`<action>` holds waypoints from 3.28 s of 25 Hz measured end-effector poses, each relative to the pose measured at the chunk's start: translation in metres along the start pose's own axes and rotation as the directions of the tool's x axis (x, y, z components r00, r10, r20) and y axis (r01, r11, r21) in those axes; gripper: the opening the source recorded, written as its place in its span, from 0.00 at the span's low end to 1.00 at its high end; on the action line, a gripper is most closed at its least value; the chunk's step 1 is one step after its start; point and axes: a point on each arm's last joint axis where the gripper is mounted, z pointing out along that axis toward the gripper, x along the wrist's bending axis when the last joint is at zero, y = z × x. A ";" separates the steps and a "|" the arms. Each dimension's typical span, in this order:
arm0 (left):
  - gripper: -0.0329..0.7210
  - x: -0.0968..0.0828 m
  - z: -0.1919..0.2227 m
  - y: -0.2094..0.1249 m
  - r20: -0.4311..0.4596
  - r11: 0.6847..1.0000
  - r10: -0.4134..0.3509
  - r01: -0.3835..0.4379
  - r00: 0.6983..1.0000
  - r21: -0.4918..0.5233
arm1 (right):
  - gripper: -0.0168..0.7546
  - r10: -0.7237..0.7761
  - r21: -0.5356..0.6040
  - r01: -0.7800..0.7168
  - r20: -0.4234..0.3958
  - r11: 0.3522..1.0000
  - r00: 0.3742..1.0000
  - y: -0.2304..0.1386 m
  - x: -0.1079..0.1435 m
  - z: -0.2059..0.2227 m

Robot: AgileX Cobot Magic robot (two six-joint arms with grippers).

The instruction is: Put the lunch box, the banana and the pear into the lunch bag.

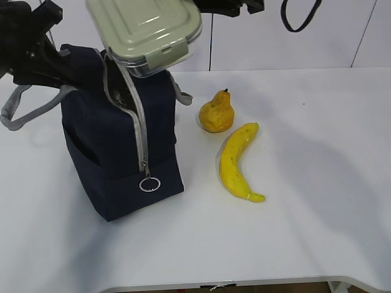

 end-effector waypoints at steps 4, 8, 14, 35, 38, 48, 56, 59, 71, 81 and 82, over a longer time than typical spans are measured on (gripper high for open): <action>0.03 0.000 0.000 0.000 0.002 1.000 -0.001 0.001 1.000 0.000 | 0.52 -0.004 -0.021 0.004 0.013 1.000 1.000 -0.001 0.004 0.015; 0.03 -0.001 0.000 0.000 0.006 1.000 -0.005 0.005 1.000 0.000 | 0.52 -0.010 -0.019 0.011 0.036 1.000 0.999 -0.007 -0.001 0.032; 0.03 -0.003 0.000 0.000 0.037 1.000 -0.003 0.003 0.999 0.000 | 0.52 -0.156 0.101 0.145 0.120 0.984 0.980 -0.022 -0.022 0.059; 0.03 -0.006 0.000 0.002 0.070 0.999 -0.024 0.025 0.997 -0.022 | 0.52 -0.650 0.397 0.559 0.139 0.728 0.747 -0.046 -0.013 0.098; 0.03 -0.006 0.000 0.002 0.070 0.999 -0.022 0.024 0.997 -0.022 | 0.52 -0.651 0.430 0.551 0.125 0.716 0.749 -0.056 -0.022 0.111; 0.03 -0.006 0.000 0.002 0.070 0.999 -0.022 0.023 0.997 -0.022 | 0.52 -0.644 0.485 0.538 0.071 0.689 0.762 -0.078 -0.029 0.131; 0.03 -0.006 0.000 0.002 0.070 0.999 -0.022 0.024 0.997 -0.022 | 0.52 -0.614 0.475 0.524 0.045 0.707 0.788 -0.086 -0.036 0.141; 0.03 -0.006 0.000 0.002 0.066 1.000 -0.019 0.021 0.998 -0.022 | 0.52 -0.614 0.474 0.531 0.027 0.702 0.789 -0.089 -0.038 0.145; 0.03 -0.003 0.000 0.002 0.033 1.000 0.007 -0.006 0.999 -0.022 | 0.59 -0.633 0.471 0.557 0.002 0.684 0.775 -0.090 -0.038 0.146; 0.03 0.001 0.000 0.002 -0.016 0.999 0.043 -0.044 0.999 -0.021 | 0.65 -0.637 0.451 0.570 -0.005 0.686 0.770 -0.087 -0.035 0.146; 0.03 0.002 0.000 0.002 -0.019 0.999 0.046 -0.046 0.999 -0.021 | 0.65 -0.636 0.447 0.571 -0.005 0.689 0.772 -0.086 -0.034 0.145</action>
